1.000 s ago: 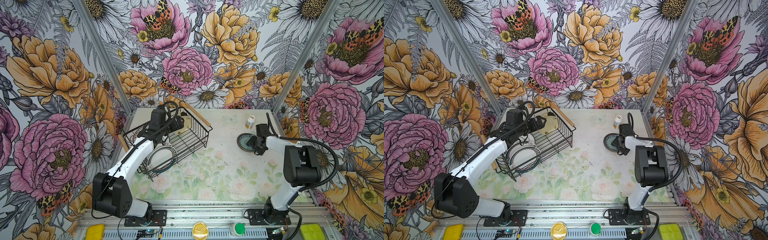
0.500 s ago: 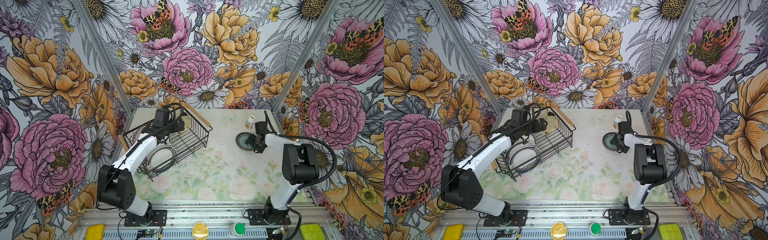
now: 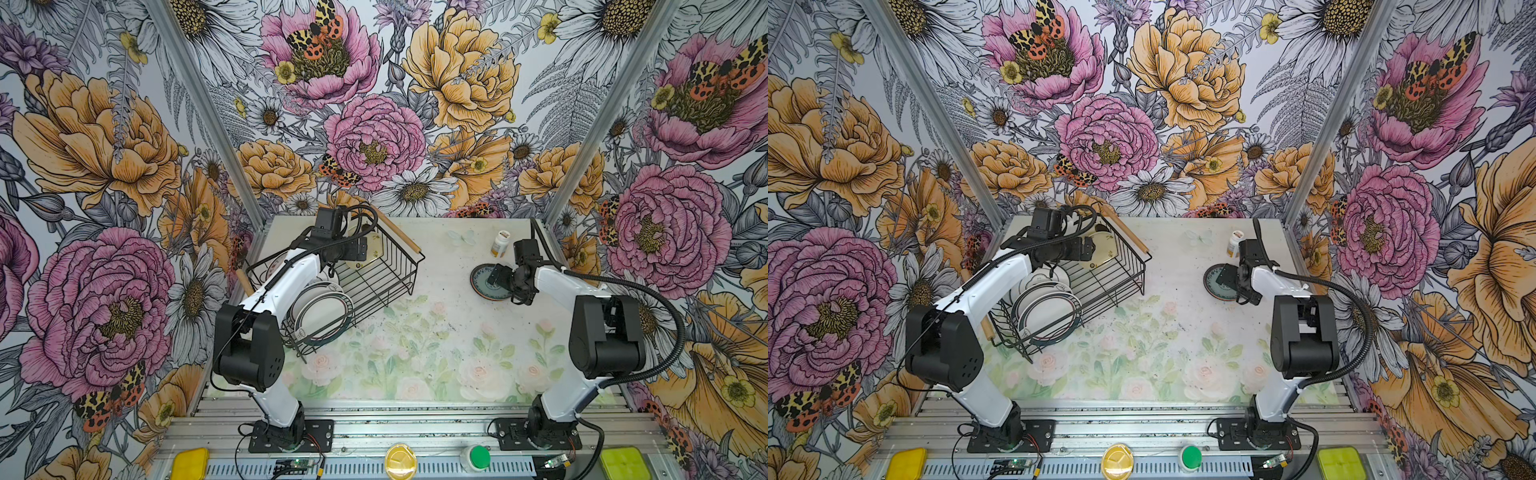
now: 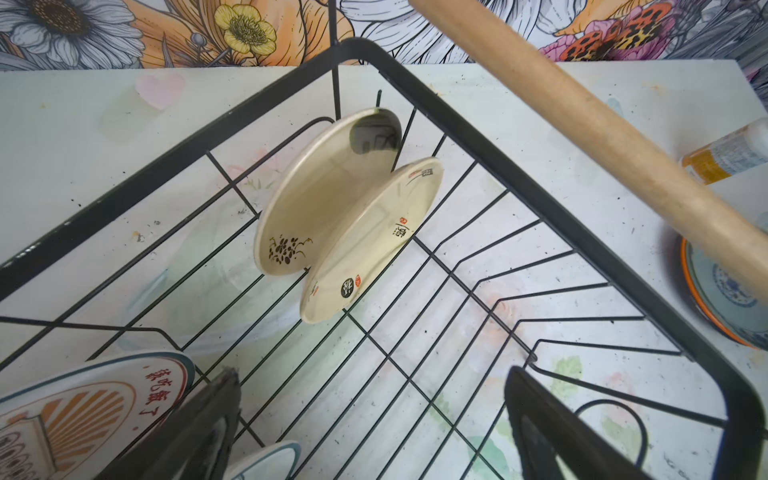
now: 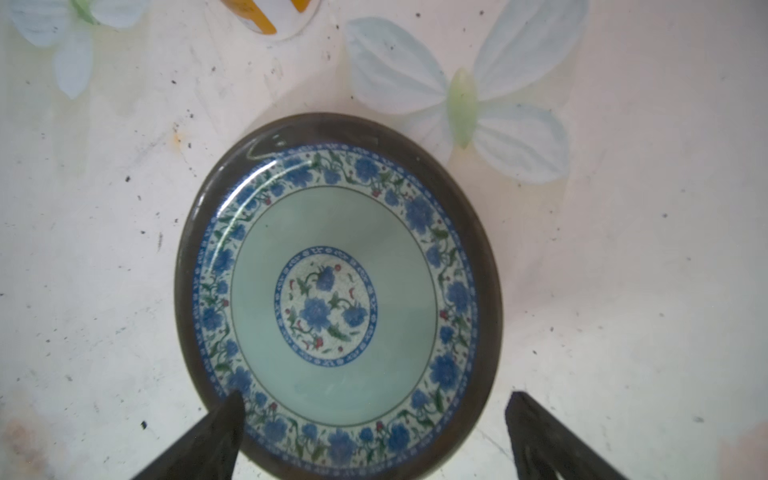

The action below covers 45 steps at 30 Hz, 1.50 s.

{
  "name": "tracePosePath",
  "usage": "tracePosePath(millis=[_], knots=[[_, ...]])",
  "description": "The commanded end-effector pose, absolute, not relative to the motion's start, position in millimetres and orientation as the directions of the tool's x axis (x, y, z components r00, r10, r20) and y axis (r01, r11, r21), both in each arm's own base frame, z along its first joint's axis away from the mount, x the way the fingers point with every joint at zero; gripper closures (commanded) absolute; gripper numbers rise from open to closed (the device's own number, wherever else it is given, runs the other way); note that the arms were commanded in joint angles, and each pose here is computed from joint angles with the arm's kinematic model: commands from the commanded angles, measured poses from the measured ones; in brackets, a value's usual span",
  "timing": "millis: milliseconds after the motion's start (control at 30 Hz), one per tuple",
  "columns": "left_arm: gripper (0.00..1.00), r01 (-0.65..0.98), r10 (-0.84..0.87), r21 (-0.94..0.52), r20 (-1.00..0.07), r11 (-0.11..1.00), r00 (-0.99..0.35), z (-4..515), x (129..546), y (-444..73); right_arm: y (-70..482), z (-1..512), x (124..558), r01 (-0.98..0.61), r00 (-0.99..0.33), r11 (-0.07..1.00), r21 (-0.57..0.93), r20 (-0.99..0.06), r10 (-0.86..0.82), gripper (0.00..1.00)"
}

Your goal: Unload the plates from the dish rack

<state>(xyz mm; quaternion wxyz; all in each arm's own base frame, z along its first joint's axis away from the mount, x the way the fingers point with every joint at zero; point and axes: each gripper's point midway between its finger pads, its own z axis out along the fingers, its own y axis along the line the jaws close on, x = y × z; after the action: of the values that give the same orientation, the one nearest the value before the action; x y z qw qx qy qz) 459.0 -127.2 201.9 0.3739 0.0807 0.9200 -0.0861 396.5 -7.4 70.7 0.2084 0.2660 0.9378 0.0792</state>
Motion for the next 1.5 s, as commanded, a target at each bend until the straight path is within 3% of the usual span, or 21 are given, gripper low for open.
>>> tracePosePath(millis=[0,167,467,833,1467], knots=[[0.01,0.367,0.231,-0.037,-0.718,0.929,-0.657,216,462,-131,-13,87,388,0.439,-0.77,0.849,0.292,-0.365,0.524,0.01],[0.01,0.48,0.365,0.027,-0.687,0.877,-0.628,218,473,-137,-15,94,383,0.418,-0.773,0.842,0.341,-0.355,0.526,0.01],[0.07,0.521,0.477,0.088,-0.549,0.849,-0.686,178,506,-131,-23,93,372,0.409,-0.775,0.832,0.376,-0.339,0.534,0.01],[0.11,0.54,0.5,0.093,-0.531,0.837,-0.684,162,520,-132,-29,93,369,0.422,-0.764,0.82,0.387,-0.334,0.551,0.01],[0.27,0.556,0.516,0.082,-0.5,0.827,-0.695,140,535,-128,-36,93,368,0.434,-0.757,0.824,0.364,-0.349,0.552,0.01]])
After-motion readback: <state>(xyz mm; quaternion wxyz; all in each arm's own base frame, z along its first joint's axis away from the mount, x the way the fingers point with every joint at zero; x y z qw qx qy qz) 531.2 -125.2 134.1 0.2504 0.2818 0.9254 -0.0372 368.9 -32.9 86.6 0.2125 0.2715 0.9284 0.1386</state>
